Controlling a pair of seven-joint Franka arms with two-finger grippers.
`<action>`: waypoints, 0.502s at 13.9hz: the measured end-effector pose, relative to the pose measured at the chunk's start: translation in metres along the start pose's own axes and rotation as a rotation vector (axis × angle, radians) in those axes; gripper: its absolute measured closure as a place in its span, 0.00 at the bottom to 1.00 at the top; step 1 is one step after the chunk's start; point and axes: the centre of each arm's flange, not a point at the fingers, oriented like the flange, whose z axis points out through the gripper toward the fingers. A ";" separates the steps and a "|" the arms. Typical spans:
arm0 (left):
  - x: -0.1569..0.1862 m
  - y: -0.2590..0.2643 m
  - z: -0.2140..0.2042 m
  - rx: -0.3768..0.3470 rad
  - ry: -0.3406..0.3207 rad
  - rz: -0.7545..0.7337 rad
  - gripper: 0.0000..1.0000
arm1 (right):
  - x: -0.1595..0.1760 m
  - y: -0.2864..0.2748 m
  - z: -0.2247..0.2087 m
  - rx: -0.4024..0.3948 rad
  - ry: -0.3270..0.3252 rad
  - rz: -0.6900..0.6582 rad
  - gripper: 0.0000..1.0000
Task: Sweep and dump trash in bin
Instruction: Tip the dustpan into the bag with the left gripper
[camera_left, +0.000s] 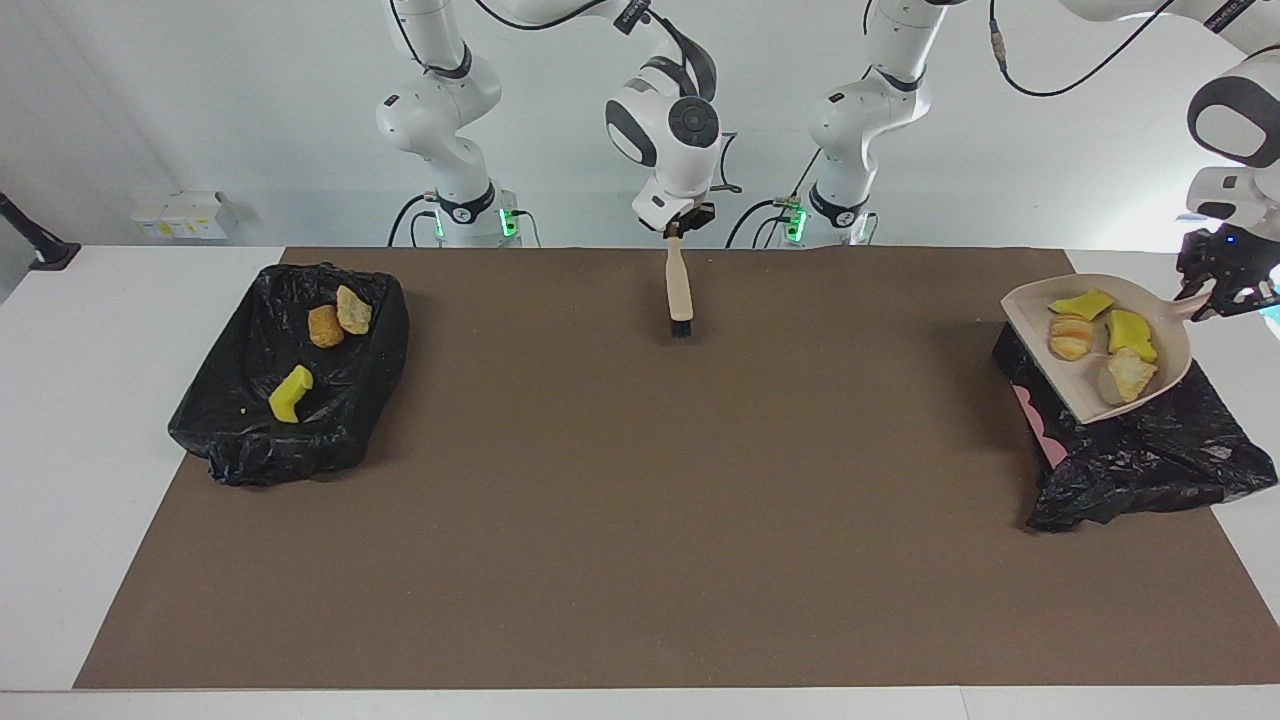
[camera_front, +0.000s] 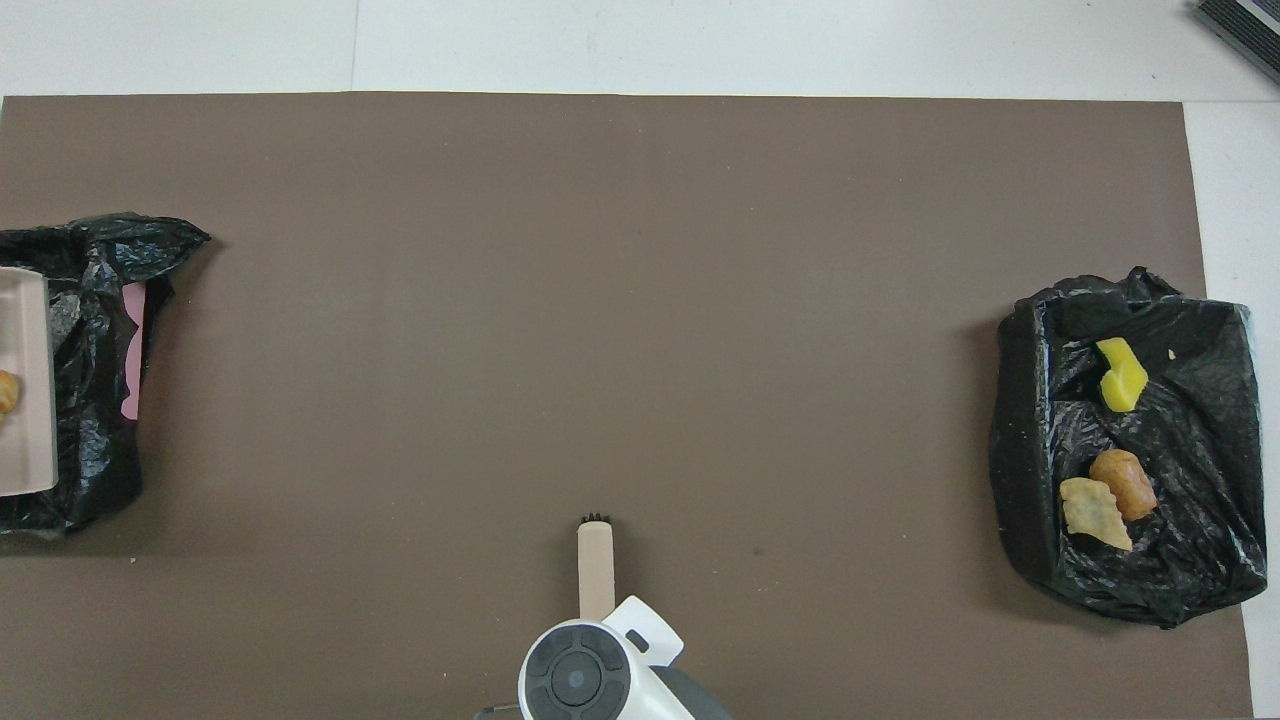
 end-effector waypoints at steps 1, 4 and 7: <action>-0.003 -0.003 0.001 0.011 -0.062 0.008 0.69 | -0.001 0.001 0.006 -0.004 0.001 0.000 0.75; -0.001 -0.012 -0.001 0.017 -0.224 0.028 0.69 | 0.000 0.004 0.009 -0.008 -0.003 0.004 0.75; 0.012 -0.019 -0.007 0.028 -0.390 0.013 0.69 | 0.000 0.004 0.009 -0.009 -0.003 0.004 0.75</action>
